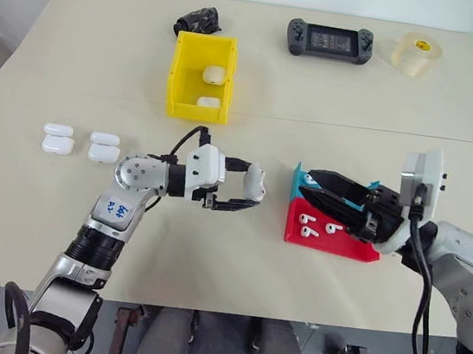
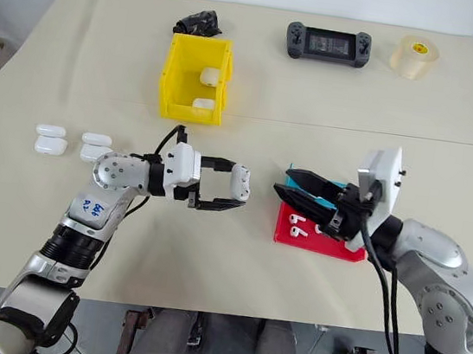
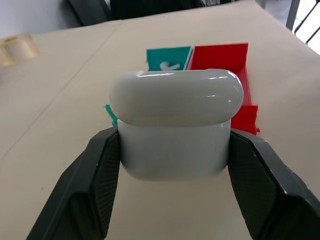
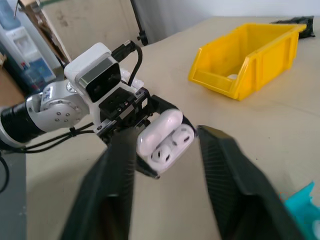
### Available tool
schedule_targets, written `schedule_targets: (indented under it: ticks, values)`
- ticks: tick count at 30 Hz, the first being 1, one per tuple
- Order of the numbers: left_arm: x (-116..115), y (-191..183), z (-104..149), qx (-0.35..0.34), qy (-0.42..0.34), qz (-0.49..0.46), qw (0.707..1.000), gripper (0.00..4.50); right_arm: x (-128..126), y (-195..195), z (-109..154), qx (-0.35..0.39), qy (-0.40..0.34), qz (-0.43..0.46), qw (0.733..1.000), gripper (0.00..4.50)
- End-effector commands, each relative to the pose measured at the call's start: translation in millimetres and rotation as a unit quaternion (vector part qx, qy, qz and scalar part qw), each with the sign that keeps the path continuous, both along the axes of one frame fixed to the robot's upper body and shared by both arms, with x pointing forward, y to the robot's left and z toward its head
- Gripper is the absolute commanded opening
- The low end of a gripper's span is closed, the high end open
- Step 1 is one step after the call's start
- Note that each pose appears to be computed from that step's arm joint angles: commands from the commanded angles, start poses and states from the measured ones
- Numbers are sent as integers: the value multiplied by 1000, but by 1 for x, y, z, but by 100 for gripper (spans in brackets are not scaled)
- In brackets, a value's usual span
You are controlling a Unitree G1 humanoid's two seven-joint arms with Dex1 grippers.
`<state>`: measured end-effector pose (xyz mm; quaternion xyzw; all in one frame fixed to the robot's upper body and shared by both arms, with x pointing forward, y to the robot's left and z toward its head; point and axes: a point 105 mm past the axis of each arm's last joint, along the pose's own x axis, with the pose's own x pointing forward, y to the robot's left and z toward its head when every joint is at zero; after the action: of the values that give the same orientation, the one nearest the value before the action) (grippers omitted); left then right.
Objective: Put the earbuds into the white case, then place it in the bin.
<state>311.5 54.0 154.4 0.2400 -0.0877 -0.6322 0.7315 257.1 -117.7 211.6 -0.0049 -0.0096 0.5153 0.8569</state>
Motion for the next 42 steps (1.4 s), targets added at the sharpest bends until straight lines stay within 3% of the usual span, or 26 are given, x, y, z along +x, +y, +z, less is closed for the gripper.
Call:
schedule_targets:
  ticks: [1, 3, 7, 15, 19, 26, 31, 34, 37, 42]
  values:
    - [-10, -10, 3, 33, -19, -32, 999, 280, -3, 24, -5, -48, -22, 29, 998, 49]
    - [-12, -13, 1, 36, -11, -37, 999, 280, -1, 35, -10, -65, -27, 35, 997, 3]
    - [-17, -18, -1, 42, -1, -48, 998, 280, -11, 52, -23, -95, 8, 95, 991, 3]
    - [-19, -17, 0, 45, -2, -52, 998, 280, -2, 57, -33, -122, 12, 76, 990, 3]
    - [-18, -14, 20, -25, -2, -41, 999, 280, 0, 30, -42, -123, 35, 47, 991, 3]
    - [-19, -4, 24, -43, 4, -28, 999, 280, 1, -5, -43, -96, 40, 16, 994, 3]
    - [2, 8, 43, -146, 28, 69, 986, 280, -3, -29, -27, -7, -6, -24, 1000, 3]
    - [27, 28, 57, -213, 21, 171, 962, 280, -9, -41, -12, 34, -48, -60, 996, 61]
    - [46, 42, 65, -245, 8, 236, 940, 280, -13, -45, -12, 39, -51, -70, 996, 163]
    - [99, 65, 84, -252, -33, 336, 907, 280, -7, -51, -7, 33, -79, -110, 990, 328]
